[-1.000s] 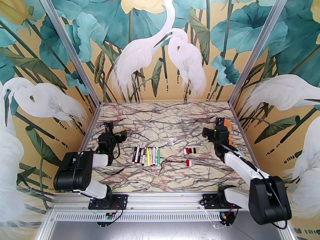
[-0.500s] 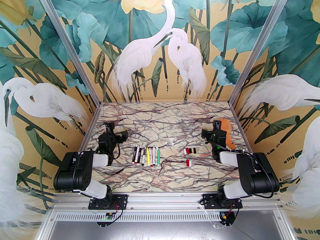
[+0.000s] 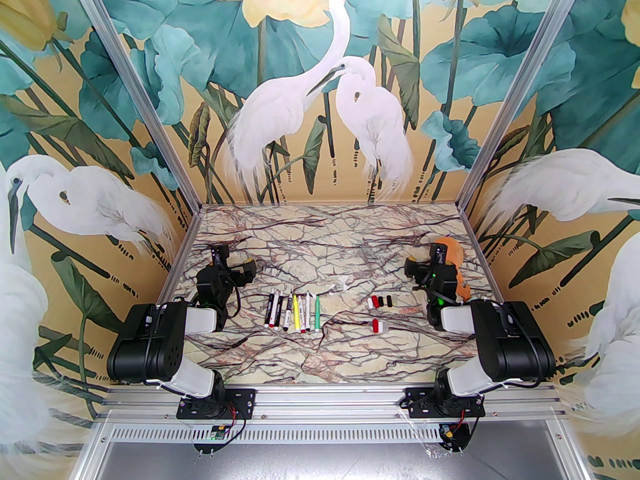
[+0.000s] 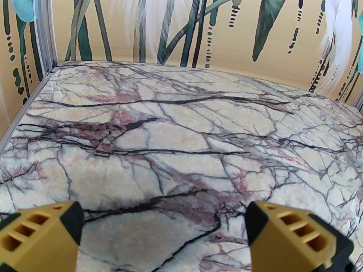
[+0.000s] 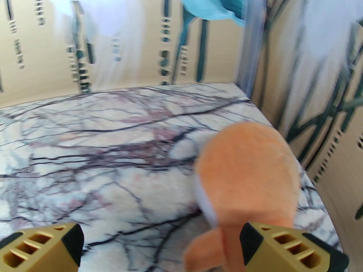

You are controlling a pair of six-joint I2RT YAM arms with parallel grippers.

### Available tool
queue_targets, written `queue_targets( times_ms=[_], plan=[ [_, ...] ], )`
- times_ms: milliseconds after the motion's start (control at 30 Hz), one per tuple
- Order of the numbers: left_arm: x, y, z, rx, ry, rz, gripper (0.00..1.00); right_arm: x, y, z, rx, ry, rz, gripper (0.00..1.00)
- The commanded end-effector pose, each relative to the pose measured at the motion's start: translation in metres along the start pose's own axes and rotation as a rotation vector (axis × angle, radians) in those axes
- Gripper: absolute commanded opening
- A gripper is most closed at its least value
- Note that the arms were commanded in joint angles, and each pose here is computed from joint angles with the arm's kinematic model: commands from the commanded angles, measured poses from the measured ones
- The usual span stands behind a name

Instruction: Open the pen caps

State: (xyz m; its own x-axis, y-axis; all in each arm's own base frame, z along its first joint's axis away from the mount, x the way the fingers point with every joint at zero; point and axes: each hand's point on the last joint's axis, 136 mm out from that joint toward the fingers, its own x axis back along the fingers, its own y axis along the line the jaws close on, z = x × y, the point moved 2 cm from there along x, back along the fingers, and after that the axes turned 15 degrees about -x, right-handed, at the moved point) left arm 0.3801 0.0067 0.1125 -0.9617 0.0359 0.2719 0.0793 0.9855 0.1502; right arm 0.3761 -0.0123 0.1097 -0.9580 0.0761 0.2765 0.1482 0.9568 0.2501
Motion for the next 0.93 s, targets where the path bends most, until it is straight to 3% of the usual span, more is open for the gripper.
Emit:
queue_targets(
  times_ms=[0,167,900],
  plan=[
    [-0.004,-0.001,-0.011,0.008,-0.034,0.015,0.99,0.008,0.011,-0.004,0.015,-0.038,-0.094,0.99],
    [-0.004,-0.001,-0.011,0.01,-0.035,0.015,0.99,-0.007,-0.002,-0.007,-0.018,0.005,0.01,0.99],
    [-0.003,-0.001,-0.01,0.01,-0.033,0.015,1.0,-0.006,-0.002,-0.007,-0.019,0.002,0.006,0.99]
  ],
)
